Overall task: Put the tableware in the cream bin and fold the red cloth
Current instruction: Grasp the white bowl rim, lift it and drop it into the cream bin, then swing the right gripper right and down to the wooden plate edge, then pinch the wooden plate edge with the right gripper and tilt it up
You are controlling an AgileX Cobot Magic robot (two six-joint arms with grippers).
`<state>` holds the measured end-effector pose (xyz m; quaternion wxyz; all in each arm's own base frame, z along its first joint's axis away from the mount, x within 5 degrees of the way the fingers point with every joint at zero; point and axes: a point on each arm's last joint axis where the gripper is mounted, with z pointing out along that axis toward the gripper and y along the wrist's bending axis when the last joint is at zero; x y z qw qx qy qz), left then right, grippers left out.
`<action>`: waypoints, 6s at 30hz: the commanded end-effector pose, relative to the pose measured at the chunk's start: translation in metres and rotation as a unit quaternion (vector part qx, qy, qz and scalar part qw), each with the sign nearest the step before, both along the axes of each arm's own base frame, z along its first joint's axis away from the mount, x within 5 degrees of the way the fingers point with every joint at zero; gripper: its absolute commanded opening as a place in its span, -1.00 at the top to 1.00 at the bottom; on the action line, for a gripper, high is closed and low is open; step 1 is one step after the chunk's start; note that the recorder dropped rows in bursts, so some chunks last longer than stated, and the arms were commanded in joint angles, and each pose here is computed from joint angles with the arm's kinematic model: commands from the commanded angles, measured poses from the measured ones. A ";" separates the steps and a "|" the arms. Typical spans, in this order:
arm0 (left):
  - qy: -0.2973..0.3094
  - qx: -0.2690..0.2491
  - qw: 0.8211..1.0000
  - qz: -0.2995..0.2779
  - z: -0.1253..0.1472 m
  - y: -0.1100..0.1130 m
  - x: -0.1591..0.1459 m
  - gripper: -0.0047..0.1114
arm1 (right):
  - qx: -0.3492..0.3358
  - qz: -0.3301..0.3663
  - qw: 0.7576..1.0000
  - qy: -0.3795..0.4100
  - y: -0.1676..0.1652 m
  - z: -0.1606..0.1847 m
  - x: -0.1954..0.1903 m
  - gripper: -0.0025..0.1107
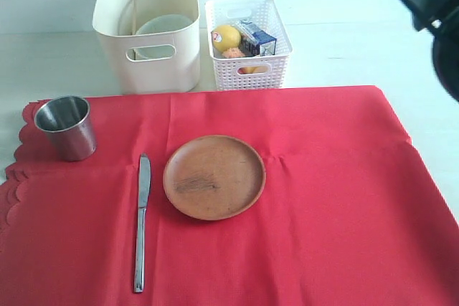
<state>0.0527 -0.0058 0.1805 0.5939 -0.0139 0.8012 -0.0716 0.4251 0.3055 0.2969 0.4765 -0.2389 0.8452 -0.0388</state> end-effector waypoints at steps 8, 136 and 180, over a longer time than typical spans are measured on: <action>-0.005 -0.005 1.000 0.001 0.000 0.000 0.000 0.92 | -0.048 0.005 0.994 0.095 -0.038 0.073 -0.053 0.02; -0.005 -0.006 1.000 0.001 0.000 0.000 0.000 0.92 | 0.224 0.182 0.850 0.440 -0.153 -0.180 -0.095 0.08; -0.005 -0.006 1.000 0.001 0.000 0.000 0.000 0.92 | 0.157 0.148 0.867 0.449 -0.129 -0.224 -0.085 0.96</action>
